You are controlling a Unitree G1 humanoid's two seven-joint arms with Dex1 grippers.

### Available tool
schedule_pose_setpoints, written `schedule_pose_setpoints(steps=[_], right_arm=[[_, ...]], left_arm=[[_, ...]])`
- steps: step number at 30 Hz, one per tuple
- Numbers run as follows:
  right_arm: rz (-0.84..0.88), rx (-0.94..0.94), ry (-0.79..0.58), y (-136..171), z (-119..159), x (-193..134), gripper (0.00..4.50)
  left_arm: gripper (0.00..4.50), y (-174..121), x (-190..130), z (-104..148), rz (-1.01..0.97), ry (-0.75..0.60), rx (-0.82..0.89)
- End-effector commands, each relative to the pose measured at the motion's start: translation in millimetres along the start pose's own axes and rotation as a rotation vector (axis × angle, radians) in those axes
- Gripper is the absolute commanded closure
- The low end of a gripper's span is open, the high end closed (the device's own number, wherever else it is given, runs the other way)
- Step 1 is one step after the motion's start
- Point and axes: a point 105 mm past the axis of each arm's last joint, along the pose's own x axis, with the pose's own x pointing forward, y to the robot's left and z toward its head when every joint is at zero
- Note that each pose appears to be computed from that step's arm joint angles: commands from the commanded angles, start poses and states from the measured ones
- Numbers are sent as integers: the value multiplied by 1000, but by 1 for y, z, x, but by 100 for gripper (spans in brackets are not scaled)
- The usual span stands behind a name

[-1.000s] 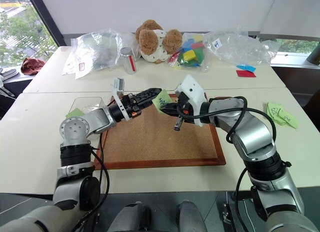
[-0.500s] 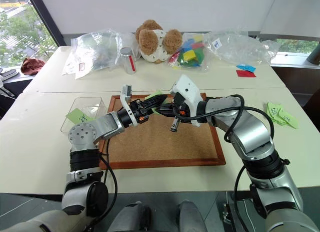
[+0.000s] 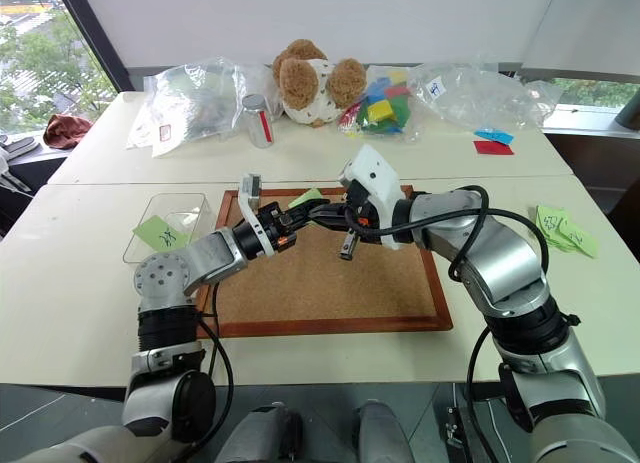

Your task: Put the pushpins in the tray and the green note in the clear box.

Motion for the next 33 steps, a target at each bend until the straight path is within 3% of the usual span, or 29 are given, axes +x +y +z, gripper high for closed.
schedule_pose_setpoints(steps=[1, 15, 18, 25, 33], right_arm=[[-49, -55, -49, -7, 20, -13, 450], [-128, -43, -45, -21, 25, -25, 450], [-211, -13, -30, -39, 19, -32, 450], [-589, 144, 131, -120, -54, -88, 450], [-797, 372, 235, -158, -122, -126, 450]], left_arm=[[447, -6, -2, 6, -25, -23, 22], [447, 3, -7, 17, 1, -57, 43], [447, 1, -8, 21, -9, -71, 45], [447, -10, -13, 31, -45, -128, 43], [447, -16, -15, 33, -57, -150, 43]])
